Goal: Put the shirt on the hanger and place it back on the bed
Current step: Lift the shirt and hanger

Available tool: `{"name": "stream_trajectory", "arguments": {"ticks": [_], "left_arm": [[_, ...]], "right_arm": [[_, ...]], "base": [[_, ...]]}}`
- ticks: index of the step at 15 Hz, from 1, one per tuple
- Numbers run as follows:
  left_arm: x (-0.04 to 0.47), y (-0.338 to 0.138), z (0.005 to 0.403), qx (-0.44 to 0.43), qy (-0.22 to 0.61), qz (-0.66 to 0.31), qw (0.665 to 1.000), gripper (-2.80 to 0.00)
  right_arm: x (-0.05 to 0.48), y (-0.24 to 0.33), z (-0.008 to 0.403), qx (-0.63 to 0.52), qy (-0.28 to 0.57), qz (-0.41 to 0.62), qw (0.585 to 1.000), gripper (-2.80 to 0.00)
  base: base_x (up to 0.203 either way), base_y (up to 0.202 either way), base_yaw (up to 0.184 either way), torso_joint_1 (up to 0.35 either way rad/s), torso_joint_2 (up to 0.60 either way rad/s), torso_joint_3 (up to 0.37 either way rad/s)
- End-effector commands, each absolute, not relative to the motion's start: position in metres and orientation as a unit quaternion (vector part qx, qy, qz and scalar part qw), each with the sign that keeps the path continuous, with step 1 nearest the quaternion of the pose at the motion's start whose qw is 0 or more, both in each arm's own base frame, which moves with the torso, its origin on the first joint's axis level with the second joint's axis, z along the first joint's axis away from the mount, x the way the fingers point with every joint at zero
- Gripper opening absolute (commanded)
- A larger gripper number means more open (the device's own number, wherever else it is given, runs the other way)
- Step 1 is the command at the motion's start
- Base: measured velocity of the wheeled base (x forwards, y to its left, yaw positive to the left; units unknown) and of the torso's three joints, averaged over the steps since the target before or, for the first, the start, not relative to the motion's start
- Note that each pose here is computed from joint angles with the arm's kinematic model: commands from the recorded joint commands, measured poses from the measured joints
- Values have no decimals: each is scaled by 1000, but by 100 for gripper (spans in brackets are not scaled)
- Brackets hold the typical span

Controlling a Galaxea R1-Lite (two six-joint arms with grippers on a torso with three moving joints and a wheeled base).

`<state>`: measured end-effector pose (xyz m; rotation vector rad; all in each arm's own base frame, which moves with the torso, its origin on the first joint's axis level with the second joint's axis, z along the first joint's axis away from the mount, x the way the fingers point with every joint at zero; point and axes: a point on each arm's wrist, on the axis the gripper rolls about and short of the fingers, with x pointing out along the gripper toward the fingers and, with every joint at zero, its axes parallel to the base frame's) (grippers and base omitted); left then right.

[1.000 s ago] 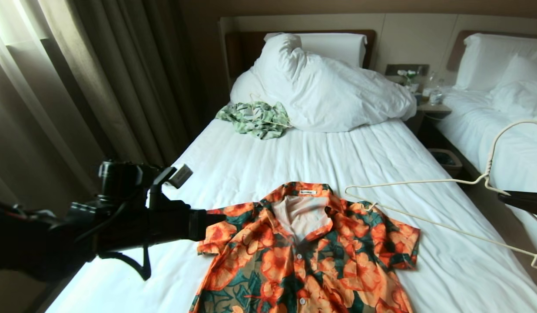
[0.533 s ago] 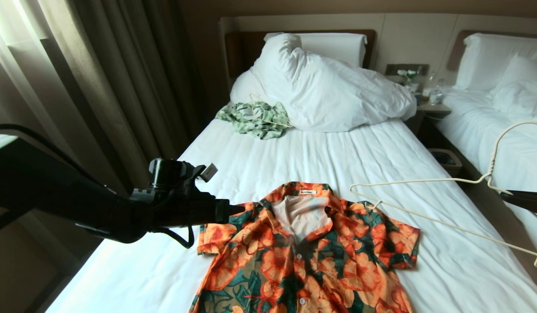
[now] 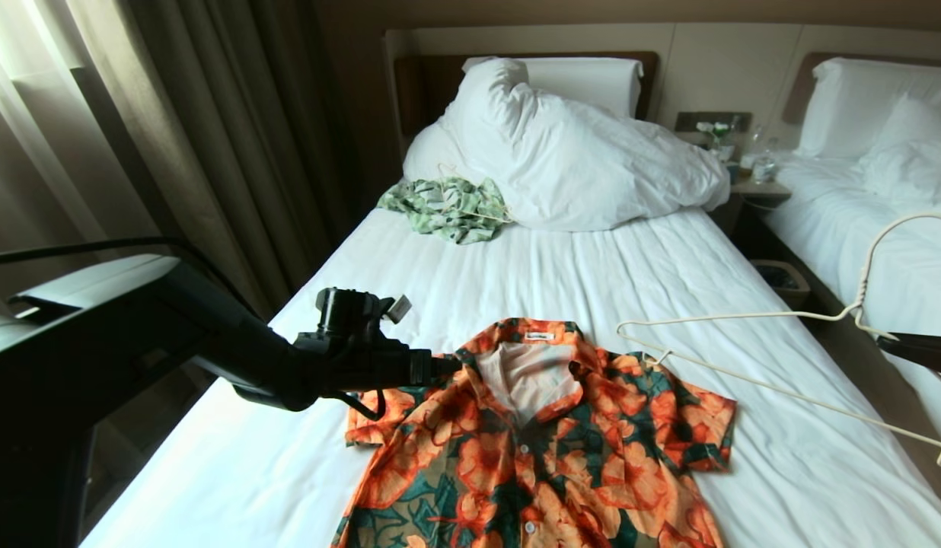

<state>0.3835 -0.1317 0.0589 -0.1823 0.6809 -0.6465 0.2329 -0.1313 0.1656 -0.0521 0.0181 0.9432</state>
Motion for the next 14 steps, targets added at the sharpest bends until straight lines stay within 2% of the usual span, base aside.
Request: {"name": "stream_trajectory", "arguments": {"ticks": [1,6,14], "left_arm": [[387,-145,47,-88,337,-319,882,0],[406,-165,49,-77,309,-310,896,0],[414,-184,38,-67,304,-308,899,0]], "right_arm": [[234,-132,164,-23,6,457,889,-280],[235,-132,164,-23,6,457,889,-280],[236,-132,163,-21,7,459,888,-280]], "base": [[0,0,0,0,0,0],[0,0,0,0,0,0],[0,0,0,0,0,0]]}}
